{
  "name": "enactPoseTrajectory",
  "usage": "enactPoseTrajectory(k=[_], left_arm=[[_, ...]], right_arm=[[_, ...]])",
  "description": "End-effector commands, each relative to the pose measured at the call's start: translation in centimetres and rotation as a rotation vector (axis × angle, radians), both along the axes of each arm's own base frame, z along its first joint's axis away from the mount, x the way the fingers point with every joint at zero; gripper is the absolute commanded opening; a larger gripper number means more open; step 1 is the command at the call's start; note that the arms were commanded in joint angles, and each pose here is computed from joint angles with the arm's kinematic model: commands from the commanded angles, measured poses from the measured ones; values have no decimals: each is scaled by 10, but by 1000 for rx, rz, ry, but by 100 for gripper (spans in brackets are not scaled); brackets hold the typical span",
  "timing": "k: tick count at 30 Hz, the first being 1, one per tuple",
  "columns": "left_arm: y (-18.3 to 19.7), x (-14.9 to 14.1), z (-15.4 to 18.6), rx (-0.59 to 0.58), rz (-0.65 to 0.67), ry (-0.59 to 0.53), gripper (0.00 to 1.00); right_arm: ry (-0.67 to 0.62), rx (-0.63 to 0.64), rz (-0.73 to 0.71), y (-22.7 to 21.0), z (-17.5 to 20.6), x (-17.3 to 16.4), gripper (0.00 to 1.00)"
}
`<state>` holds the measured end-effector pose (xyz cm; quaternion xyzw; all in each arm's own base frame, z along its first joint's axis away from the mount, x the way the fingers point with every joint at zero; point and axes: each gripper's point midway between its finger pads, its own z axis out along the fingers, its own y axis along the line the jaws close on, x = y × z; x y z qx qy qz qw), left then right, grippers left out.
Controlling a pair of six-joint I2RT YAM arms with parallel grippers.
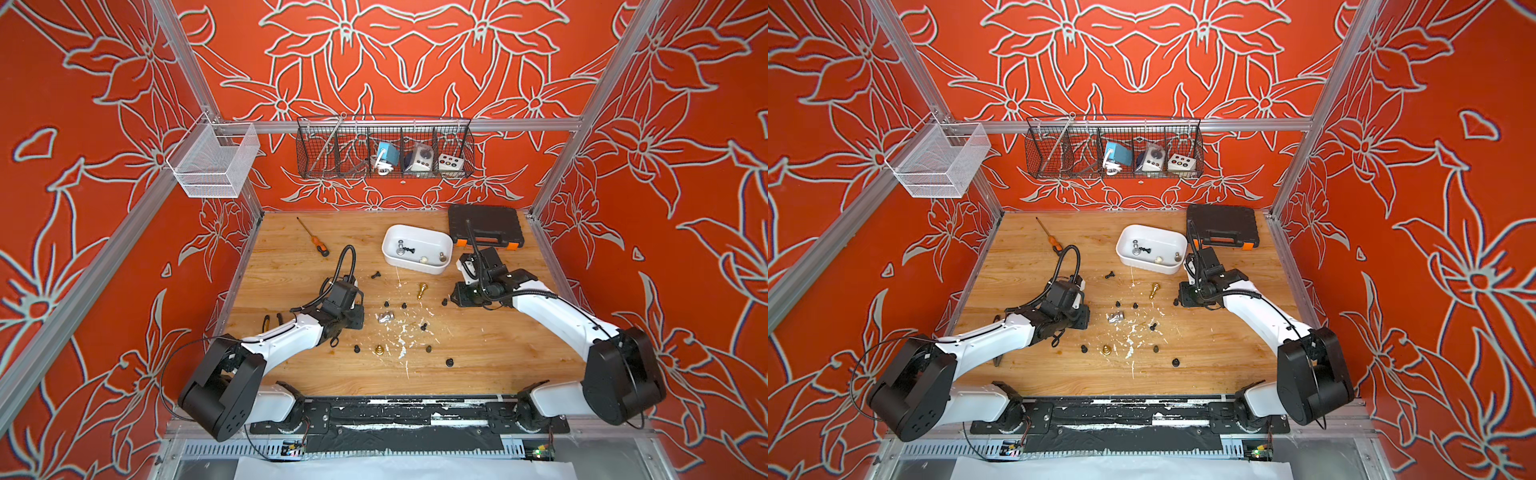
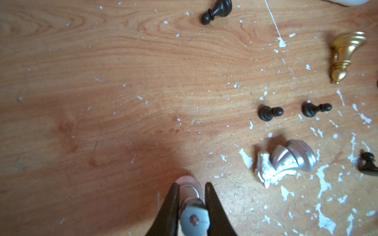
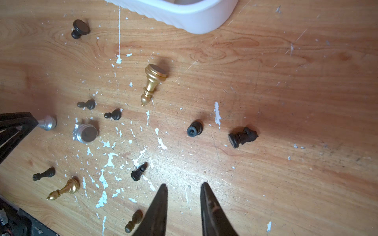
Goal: Put the chess pieces into the storage box
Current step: Pick up the chess piece at the center of the board, then place the chess piece in the storage box.
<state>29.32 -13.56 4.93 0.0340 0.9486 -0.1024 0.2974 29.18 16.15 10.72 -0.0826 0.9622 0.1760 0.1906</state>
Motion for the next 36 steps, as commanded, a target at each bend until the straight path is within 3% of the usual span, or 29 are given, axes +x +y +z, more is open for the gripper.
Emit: enactPoseTrajectory(k=[1,16,25,36], left_arm=[[-3,8,10,-17,-1,-29,21],[-28,26,48,-95,-82,-95,18],[-75,70,100,-149,-167,-181,18],[-159,138,129,-162,-260,-228,16]], right_arm=[[-12,-8,-27,-8,1,-1,30],[-40,15,-61,-14,7,-12,30],[-74,14,-94,-29,9,-23,30],[-64,75,-132,-38,-3,-53,30]])
